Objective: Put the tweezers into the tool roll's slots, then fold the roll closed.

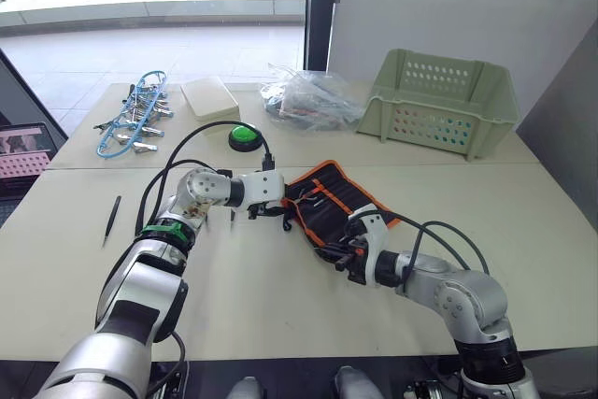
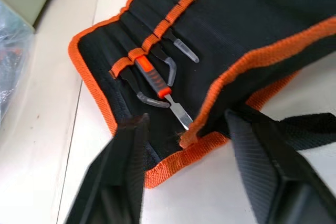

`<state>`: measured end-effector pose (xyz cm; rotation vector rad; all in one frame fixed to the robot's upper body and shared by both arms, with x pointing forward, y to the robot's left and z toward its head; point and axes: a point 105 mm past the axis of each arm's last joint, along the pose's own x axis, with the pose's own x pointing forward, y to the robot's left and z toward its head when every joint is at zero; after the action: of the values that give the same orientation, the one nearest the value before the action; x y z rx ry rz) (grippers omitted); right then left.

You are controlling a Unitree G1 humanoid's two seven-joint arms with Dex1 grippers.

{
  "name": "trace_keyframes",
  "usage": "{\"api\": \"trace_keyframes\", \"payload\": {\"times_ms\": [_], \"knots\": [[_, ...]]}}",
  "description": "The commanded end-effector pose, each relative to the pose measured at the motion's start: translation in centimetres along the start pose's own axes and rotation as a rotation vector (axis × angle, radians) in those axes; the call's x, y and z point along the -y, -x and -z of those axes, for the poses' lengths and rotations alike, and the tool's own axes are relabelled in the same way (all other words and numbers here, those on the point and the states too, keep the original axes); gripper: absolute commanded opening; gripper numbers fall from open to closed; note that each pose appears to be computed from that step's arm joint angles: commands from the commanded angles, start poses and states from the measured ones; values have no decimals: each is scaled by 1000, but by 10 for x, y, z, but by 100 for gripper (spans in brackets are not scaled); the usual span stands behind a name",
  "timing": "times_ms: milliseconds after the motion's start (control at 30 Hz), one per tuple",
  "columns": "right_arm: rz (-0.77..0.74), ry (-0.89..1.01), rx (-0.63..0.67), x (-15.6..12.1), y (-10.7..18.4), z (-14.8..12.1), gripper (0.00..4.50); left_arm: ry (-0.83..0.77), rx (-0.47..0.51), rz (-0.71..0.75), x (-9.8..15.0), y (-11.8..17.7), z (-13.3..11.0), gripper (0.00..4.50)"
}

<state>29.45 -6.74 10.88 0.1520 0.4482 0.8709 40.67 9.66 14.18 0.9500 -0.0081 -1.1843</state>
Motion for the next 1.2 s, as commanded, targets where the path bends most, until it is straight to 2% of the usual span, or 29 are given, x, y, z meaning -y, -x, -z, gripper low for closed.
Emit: {"api": "trace_keyframes", "payload": {"times_ms": [33,133,233,333,667,833,967,1000,1133,1200], "knots": [[4,35,45,-2,4,-10,0,-55,17,-1,-11,9,-10,102],[33,51,60,5,5,-13,0,-58,20,44,-3,12,-8,5],[26,93,33,6,7,-11,0,-65,61,69,11,13,-7,2],[-8,135,-4,3,8,-7,0,-76,31,105,29,18,7,2],[-42,293,-109,4,16,9,0,-29,72,150,58,29,5,2],[-49,318,-109,3,16,12,0,-21,55,172,74,25,6,2],[-70,299,-101,2,18,11,0,41,61,168,77,25,5,2],[-92,295,-101,-1,20,11,61,42,58,172,77,28,5,62],[-168,263,-84,-9,32,7,190,66,58,160,71,44,2,188],[-191,227,-64,-8,41,2,258,103,90,132,66,58,-3,255]]}}
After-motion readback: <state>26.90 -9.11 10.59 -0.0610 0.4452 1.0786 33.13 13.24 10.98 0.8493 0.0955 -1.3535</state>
